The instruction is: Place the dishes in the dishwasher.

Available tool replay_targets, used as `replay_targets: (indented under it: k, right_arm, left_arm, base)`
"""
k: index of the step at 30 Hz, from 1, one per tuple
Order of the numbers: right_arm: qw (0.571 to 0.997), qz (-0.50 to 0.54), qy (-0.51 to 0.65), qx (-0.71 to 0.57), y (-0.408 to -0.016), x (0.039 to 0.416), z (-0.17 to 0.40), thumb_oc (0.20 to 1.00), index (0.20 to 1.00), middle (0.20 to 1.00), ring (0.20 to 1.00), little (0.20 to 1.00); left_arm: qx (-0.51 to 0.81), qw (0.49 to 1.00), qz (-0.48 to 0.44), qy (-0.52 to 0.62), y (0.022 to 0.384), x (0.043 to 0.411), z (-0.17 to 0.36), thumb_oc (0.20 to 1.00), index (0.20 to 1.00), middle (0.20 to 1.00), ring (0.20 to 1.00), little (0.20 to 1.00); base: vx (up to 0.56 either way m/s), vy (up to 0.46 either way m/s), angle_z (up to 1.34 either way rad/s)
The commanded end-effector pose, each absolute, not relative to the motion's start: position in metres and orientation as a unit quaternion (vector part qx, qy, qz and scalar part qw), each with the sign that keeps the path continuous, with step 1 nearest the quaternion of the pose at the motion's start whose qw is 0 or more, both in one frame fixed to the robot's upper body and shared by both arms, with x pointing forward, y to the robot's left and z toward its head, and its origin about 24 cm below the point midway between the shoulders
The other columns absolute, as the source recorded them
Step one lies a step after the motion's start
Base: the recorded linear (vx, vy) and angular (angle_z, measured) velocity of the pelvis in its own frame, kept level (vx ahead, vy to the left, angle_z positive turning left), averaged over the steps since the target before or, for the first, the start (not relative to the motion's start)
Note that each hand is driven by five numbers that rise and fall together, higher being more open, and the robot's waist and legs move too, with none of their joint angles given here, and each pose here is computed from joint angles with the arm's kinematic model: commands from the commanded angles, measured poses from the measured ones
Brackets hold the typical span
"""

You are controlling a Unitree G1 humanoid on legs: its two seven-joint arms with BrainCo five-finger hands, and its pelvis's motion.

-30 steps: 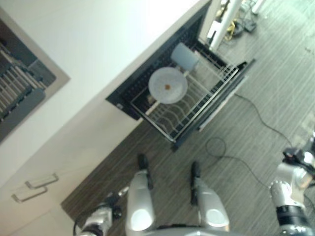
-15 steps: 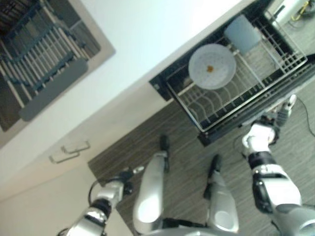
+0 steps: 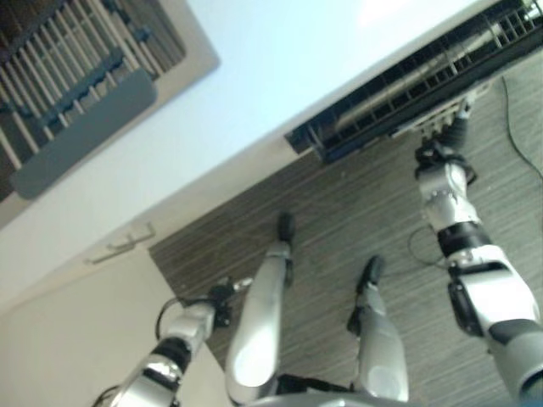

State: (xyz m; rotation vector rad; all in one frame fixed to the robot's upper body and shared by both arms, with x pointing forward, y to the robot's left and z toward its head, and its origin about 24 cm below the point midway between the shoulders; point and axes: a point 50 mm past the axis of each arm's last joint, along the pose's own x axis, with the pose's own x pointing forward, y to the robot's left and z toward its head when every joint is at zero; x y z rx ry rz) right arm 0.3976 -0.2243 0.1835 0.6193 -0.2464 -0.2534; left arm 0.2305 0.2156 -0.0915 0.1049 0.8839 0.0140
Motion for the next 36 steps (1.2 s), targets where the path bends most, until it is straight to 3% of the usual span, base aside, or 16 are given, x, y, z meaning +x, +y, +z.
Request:
replay_targets:
  k: [1,12,19,25,28,31,32,33,36]
  right_arm:
    - [0.956,-0.025,-0.227,0.186,-0.200,0.402,0.268,1.000,1.000,1.000,1.000,1.000]
    - [0.946,-0.011,-0.319,0.062,-0.188,0.392,0.371,1.000,1.000,1.000,1.000,1.000]
    - [0.943,0.015,-0.332,0.007,-0.187,0.385,0.385,1.000,1.000,1.000,1.000,1.000]
    - [0.959,0.031,-0.282,-0.004,-0.190,0.395,0.363,1.000,1.000,1.000,1.000,1.000]
    - [0.980,0.044,-0.196,-0.017,-0.197,0.407,0.304,1.000,1.000,1.000,1.000,1.000]
    - [0.997,0.051,-0.059,0.015,-0.208,0.403,0.189,1.000,1.000,1.000,1.000,1.000]
    - [0.998,0.051,-0.042,0.016,-0.209,0.400,0.174,1.000,1.000,1.000,1.000,1.000]
    - [0.999,0.046,0.012,0.022,-0.214,0.384,0.122,1.000,1.000,1.000,1.000,1.000]
    - [0.991,0.020,0.125,0.042,-0.229,0.345,0.041,1.000,1.000,1.000,1.000,1.000]
  left_arm:
    - [0.066,0.886,0.024,0.458,0.239,0.209,-0.099,1.000,1.000,1.000,1.000,1.000]
    - [0.049,0.871,0.074,0.484,0.274,0.191,-0.095,1.000,1.000,1.000,1.000,1.000]
    - [-0.016,0.879,0.059,0.472,0.283,0.185,-0.089,1.000,1.000,1.000,1.000,1.000]
    - [-0.082,0.886,0.062,0.451,0.282,0.187,-0.087,1.000,1.000,1.000,1.000,1.000]
    - [-0.166,0.876,0.053,0.450,0.273,0.191,-0.089,1.000,1.000,1.000,1.000,1.000]
    - [-0.203,0.872,0.045,0.444,0.264,0.190,-0.097,1.000,1.000,1.000,1.000,1.000]
    - [-0.208,0.871,0.041,0.443,0.262,0.190,-0.099,1.000,1.000,1.000,1.000,1.000]
    - [-0.222,0.866,0.031,0.447,0.253,0.188,-0.104,1.000,1.000,1.000,1.000,1.000]
    - [-0.241,0.859,-0.008,0.453,0.233,0.185,-0.112,1.000,1.000,1.000,1.000,1.000]
  base:
    - [0.05,0.044,0.02]
    - [0.06,0.005,0.10]
    - [0.04,-0.034,0.04]
    - [-0.01,-0.038,0.01]
    - [-0.06,-0.074,-0.02]
    - [-0.05,-0.060,-0.06]
    - [-0.02,0.041,-0.14]
    - [0.01,0.066,-0.27]
    - [-0.04,0.098,-0.16]
